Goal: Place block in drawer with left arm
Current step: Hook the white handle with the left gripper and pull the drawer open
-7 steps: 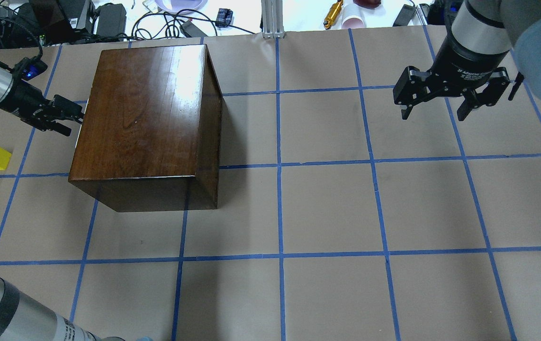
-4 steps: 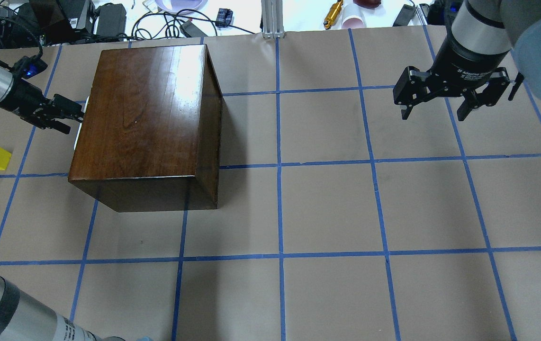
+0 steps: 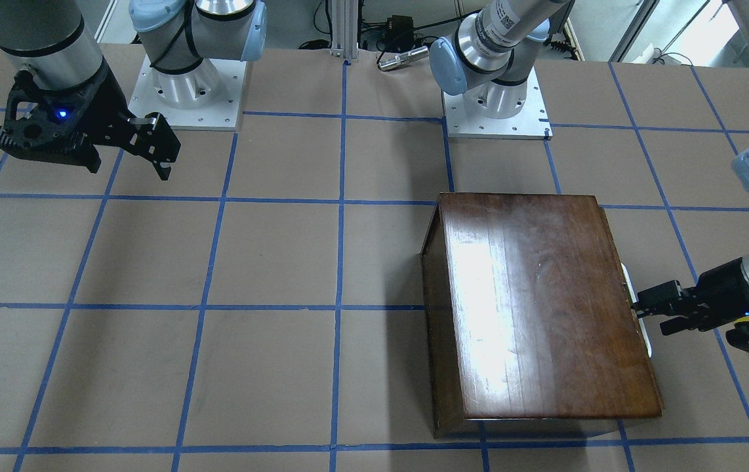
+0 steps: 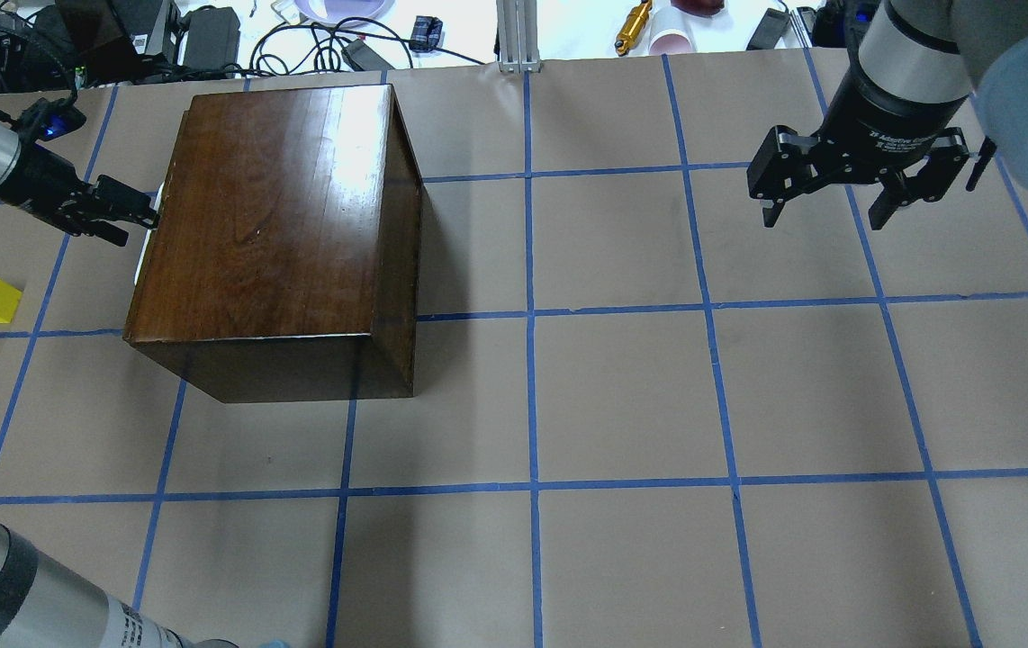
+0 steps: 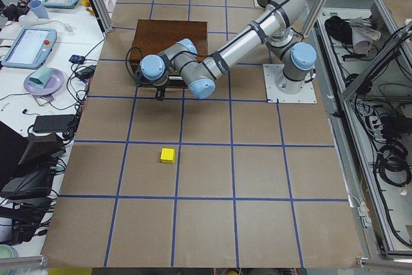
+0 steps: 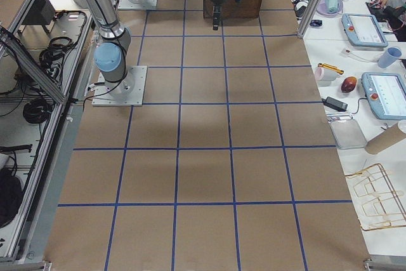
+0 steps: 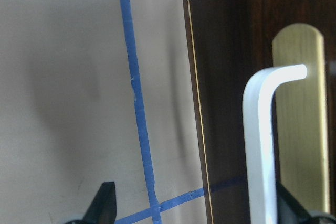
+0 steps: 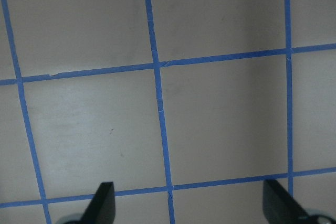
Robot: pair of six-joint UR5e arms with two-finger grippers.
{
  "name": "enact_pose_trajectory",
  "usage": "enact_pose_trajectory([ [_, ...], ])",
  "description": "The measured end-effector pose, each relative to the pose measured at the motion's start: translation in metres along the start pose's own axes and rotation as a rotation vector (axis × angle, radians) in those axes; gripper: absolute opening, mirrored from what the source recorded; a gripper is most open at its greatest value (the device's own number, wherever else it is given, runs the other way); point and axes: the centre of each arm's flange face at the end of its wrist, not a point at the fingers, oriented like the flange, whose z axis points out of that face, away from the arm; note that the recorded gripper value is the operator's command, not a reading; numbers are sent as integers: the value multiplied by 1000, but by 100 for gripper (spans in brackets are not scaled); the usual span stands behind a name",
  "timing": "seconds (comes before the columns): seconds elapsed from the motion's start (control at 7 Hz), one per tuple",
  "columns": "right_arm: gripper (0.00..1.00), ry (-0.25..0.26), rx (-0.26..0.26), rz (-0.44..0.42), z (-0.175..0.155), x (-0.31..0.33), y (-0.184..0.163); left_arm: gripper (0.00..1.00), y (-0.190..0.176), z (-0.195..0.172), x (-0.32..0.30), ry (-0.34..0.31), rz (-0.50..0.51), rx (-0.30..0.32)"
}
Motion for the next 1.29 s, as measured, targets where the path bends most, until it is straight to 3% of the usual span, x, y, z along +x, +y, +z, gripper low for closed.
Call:
enact_pose_trajectory([
  [1.29, 100, 0, 0, 0, 0, 0, 0, 100, -11, -20, -17, -130, 134, -24],
])
